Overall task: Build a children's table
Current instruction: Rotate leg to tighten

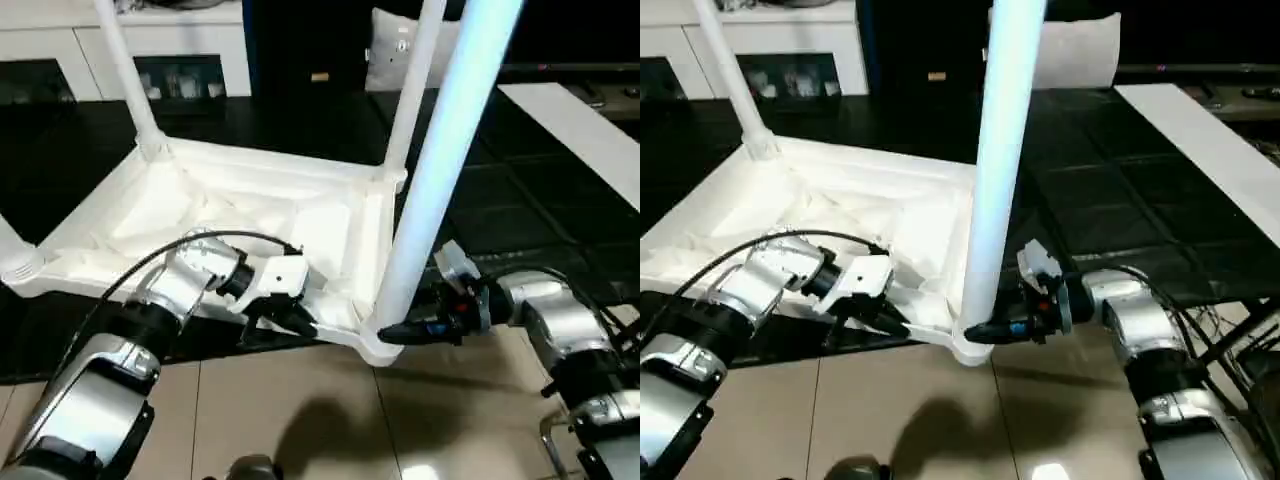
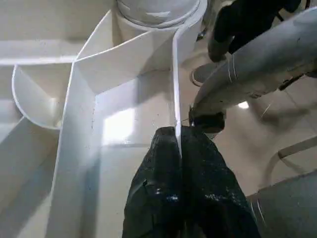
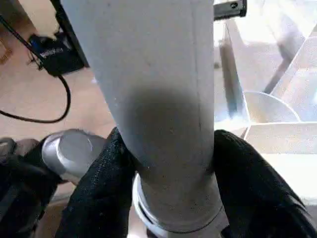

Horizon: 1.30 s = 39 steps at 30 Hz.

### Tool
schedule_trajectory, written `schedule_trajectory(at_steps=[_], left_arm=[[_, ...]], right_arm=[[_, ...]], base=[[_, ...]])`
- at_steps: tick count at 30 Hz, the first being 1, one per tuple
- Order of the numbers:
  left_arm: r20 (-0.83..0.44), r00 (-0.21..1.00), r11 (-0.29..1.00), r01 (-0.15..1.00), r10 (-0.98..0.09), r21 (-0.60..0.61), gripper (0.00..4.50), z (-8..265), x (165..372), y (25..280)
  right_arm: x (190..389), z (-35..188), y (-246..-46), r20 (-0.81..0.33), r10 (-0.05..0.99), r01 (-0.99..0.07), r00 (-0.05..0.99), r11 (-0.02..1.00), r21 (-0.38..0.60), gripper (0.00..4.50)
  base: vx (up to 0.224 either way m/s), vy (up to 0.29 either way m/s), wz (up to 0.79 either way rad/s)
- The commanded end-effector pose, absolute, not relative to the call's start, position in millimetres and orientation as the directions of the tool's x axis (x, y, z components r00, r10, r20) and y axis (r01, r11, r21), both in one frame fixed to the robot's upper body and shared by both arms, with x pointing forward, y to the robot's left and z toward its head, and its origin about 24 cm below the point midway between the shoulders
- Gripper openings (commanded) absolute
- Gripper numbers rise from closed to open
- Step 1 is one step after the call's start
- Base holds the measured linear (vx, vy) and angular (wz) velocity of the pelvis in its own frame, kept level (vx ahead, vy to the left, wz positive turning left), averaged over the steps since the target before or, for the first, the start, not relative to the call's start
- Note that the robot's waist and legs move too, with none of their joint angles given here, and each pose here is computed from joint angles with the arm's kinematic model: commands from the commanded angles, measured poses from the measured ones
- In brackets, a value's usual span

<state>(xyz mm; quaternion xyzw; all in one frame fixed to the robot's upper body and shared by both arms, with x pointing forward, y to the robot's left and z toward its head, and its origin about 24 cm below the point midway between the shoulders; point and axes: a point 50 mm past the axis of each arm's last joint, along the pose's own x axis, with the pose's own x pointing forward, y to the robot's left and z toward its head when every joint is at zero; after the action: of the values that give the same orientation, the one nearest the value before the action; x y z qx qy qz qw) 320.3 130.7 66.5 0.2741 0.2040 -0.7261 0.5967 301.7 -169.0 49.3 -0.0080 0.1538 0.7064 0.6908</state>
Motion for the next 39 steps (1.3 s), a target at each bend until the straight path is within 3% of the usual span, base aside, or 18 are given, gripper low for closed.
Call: schedule_trajectory(at_steps=[1, 5, 7, 10, 15, 20, 21, 28, 39], left_arm=[[-0.613, -0.180, -0.247, 0.969, -0.770, 0.025, 0.00, 74, 320, 123], [-0.581, -0.117, -0.145, 0.989, -0.805, 0.002, 0.00, 76, 323, 123], [-0.579, -0.112, -0.138, 0.990, -0.808, 0.001, 0.00, 76, 324, 123], [-0.546, 0.012, 0.018, 1.000, -0.837, -0.006, 0.00, 77, 328, 118], [-0.508, 0.152, 0.177, 0.984, -0.848, 0.000, 0.00, 77, 330, 99], [-0.480, 0.223, 0.251, 0.968, -0.849, 0.005, 0.00, 78, 332, 82], [-0.473, 0.245, 0.273, 0.962, -0.846, 0.010, 0.00, 78, 334, 78], [-0.489, 0.321, 0.338, 0.939, -0.811, 0.056, 0.00, 78, 341, 77], [-0.562, 0.175, 0.122, 0.984, -0.808, 0.132, 0.00, 77, 335, 110]], right_arm=[[302.0, 33, -174.3, -0.252, 0.967, -0.963, 0.031, 0.096, 0.252, 2.01], [308.6, 21, -174.8, -0.286, 0.930, -0.927, 0.230, 0.300, 0.227, 1.98], [309.4, 20, -174.7, -0.291, 0.924, -0.922, 0.248, 0.317, 0.222, 1.96], [329.9, 26, -160.9, -0.306, 0.828, -0.826, 0.471, 0.535, 0.176, 1.95], [349.8, 35, -135.3, -0.301, 0.742, -0.729, 0.599, 0.661, 0.179, 1.94], [359.7, 40, -123.1, -0.281, 0.667, -0.652, 0.690, 0.742, 0.160, 1.94], [360.8, 41, -121.3, -0.270, 0.654, -0.642, 0.706, 0.753, 0.146, 2.49], [357.4, 44, -120.4, -0.238, 0.675, -0.663, 0.698, 0.735, 0.140, 3.09], [327.3, 55, -177.1, -0.236, 0.855, -0.865, 0.462, 0.493, 0.092, 4.00]], base=[[0.000, 0.000, 0.00], [0.000, 0.000, 0.00], [0.000, 0.000, 0.00], [0.000, 0.000, 0.00], [0.000, 0.000, 0.00], [0.000, 0.000, 0.00], [0.000, 0.000, 0.00], [0.000, 0.000, 0.00], [0.000, 0.000, 0.00]])
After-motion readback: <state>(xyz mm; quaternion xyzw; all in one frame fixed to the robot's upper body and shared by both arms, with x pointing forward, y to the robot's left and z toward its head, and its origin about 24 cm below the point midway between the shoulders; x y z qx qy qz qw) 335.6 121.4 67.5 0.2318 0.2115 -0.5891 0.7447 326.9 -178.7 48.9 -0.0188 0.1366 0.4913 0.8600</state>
